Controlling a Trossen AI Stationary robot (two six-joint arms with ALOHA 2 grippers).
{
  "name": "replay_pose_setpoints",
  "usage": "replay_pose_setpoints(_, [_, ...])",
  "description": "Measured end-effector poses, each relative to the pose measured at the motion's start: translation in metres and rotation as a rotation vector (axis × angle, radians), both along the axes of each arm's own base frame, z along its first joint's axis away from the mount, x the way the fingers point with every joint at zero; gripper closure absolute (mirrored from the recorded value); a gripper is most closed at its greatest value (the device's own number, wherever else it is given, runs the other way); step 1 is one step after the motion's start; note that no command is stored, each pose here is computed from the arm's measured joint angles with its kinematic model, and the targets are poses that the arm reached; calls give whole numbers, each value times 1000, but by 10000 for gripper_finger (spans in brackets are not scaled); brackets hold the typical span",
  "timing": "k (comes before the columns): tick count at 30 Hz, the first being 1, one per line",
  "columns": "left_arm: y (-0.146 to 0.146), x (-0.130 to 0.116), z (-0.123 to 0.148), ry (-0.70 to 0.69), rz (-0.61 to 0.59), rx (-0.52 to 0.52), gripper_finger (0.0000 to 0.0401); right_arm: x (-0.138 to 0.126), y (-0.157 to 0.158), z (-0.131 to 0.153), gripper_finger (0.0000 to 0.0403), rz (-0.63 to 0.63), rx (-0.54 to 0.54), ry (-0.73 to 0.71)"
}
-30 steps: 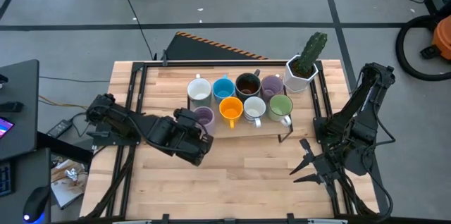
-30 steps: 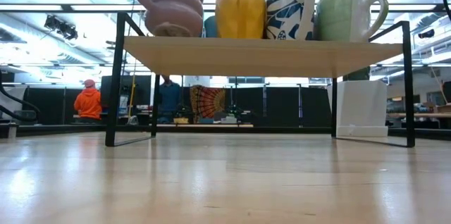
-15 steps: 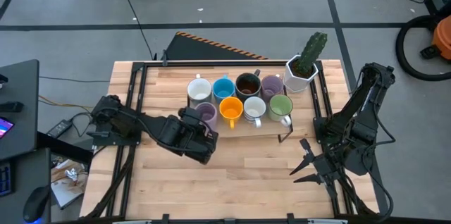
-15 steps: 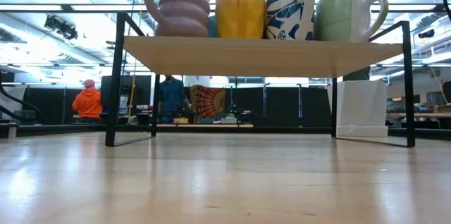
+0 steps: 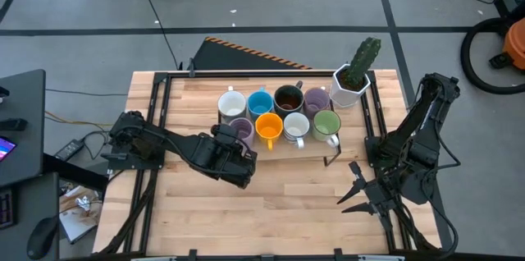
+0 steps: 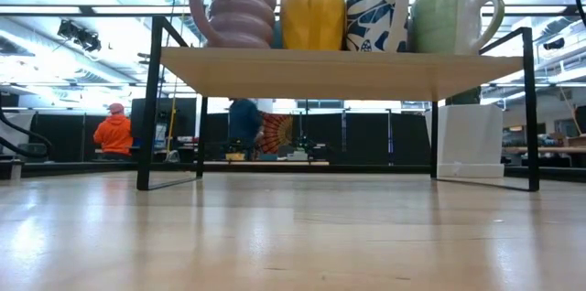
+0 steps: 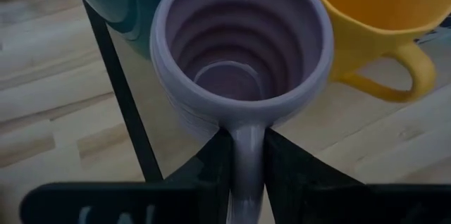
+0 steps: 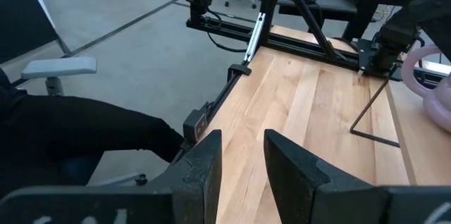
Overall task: Place coffee mugs
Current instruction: Put the violet mug on the shelf, then return to Home Position
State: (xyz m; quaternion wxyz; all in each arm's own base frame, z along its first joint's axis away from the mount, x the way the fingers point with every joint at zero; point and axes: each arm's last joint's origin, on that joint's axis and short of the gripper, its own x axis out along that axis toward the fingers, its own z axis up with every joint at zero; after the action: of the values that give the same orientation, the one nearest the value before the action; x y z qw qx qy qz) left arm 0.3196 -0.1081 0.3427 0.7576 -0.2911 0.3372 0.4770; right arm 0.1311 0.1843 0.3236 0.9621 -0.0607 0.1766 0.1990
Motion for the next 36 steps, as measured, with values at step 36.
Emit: replay_pose_setpoints(36, [-9,-55,55,15,-396,263,261,-33,-43,21,290,-17,95,-79])
